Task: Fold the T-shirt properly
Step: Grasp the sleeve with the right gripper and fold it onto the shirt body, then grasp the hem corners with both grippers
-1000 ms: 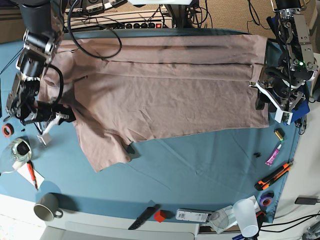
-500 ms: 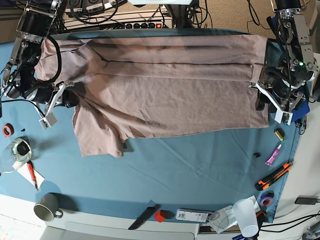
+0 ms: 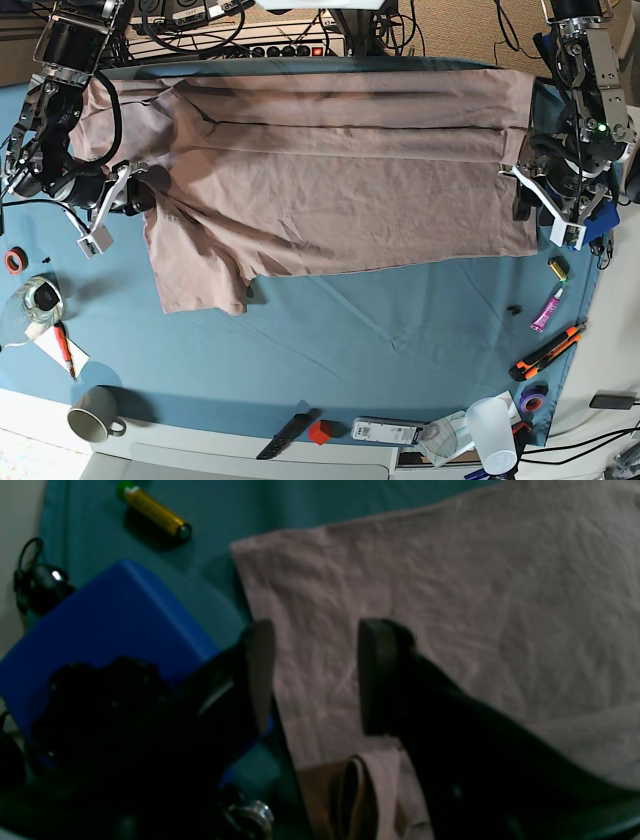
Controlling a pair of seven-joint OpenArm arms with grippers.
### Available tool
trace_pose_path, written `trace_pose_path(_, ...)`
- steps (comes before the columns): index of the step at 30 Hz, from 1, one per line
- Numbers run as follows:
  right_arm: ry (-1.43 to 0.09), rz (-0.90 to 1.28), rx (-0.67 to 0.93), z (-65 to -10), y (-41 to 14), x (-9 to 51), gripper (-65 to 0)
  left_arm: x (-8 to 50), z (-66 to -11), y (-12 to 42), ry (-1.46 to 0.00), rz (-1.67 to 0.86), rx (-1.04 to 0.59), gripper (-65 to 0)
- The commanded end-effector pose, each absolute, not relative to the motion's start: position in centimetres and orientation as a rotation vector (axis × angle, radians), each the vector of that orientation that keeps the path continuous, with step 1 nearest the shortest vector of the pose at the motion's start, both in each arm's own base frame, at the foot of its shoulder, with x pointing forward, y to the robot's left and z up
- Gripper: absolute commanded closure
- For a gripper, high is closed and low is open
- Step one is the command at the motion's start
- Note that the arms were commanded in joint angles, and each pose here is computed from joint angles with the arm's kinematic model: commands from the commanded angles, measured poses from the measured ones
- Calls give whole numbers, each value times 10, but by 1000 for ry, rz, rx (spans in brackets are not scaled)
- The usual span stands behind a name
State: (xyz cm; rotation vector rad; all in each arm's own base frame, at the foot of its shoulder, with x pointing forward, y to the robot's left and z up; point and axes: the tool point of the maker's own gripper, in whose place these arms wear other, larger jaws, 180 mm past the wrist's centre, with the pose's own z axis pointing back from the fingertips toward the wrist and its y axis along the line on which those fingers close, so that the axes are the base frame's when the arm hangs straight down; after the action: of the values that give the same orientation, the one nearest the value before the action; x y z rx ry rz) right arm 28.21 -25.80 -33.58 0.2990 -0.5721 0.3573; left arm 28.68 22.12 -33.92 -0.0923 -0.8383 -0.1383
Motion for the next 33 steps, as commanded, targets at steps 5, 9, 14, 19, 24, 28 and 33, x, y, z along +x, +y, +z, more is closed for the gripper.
trace_pose_path(5, -703, 340, 205, -303, -280, 312, -151, 293, -327, 224, -882, -148, -80, -281)
trace_pose_path(9, -836, 188, 19, -272, -323, 354, -151, 293, -327, 224, -882, -148, -81, -281)
trace_pose_path(14, -851, 85, 94, -273, -333, 399, -151, 294, -327, 224, -883, -148, -81, -281)
trace_pose_path(19, -839, 25, 134, -288, -338, 436, -151, 294, -327, 224, -883, -148, -81, -281)
trace_pose_path(24, -749, 0, 178, -318, -330, 449, -151, 294, -326, 224, -885, -148, -82, -281)
trace_pose_path(28, -714, -9, 204, -339, -317, 450, -151, 294, -326, 223, -887, -146, -91, -281)
trace_pose_path(33, -664, -5, 261, -363, -286, 448, -151, 294, -326, 223, -887, -146, -91, -281)
